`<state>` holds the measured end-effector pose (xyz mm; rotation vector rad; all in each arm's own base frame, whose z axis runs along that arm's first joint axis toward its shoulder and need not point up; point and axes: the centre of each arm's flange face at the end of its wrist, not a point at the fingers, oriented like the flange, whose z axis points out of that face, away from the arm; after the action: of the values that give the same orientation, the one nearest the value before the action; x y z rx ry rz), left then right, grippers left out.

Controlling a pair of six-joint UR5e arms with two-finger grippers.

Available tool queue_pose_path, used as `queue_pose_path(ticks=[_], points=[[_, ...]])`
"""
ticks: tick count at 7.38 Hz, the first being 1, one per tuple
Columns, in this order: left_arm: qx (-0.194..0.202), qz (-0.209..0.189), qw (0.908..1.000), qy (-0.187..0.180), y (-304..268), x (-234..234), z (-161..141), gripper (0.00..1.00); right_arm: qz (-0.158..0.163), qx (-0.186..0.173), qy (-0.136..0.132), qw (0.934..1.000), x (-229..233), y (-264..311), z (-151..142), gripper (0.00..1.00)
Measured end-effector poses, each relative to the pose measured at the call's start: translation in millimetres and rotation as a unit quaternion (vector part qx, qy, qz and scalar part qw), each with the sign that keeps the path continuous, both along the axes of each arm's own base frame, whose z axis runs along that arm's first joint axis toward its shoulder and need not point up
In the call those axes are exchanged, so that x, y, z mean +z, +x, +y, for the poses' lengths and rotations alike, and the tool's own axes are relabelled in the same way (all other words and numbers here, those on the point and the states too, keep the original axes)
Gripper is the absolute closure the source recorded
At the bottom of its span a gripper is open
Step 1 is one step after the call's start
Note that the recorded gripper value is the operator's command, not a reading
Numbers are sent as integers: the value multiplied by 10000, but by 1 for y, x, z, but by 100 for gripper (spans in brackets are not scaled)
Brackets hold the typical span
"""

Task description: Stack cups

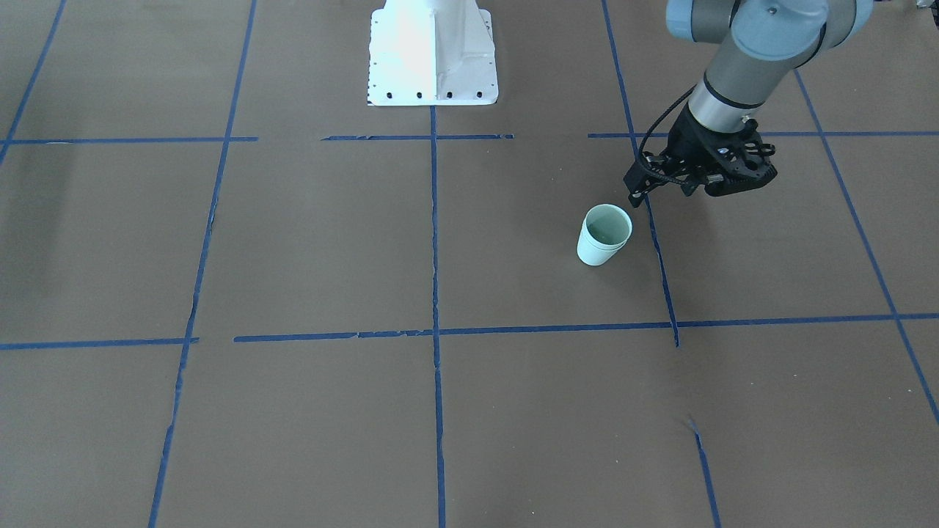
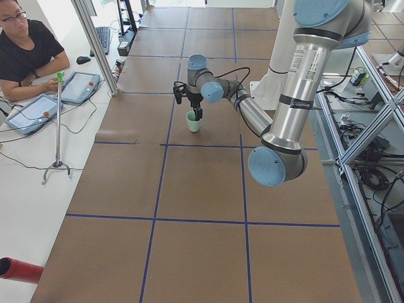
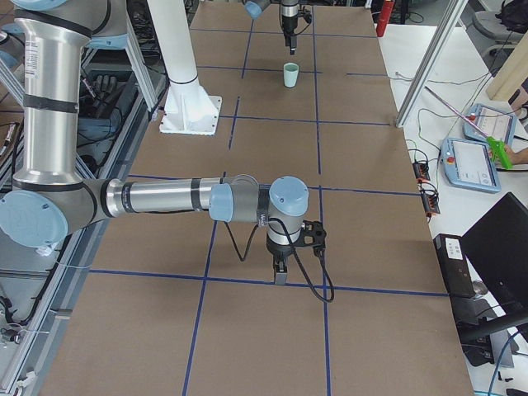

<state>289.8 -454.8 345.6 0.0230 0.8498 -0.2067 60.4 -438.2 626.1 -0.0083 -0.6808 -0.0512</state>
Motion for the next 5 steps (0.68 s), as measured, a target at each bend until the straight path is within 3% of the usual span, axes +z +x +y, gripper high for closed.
queue_pose_path(ticks=[3,5], points=[[714,-302,9939,779,-145,89,-17,0,6,0,-4,10000,0,0,0,0],[909,-454,9903,946,-255,179,-19,0,4,0,-4,10000,0,0,0,0]])
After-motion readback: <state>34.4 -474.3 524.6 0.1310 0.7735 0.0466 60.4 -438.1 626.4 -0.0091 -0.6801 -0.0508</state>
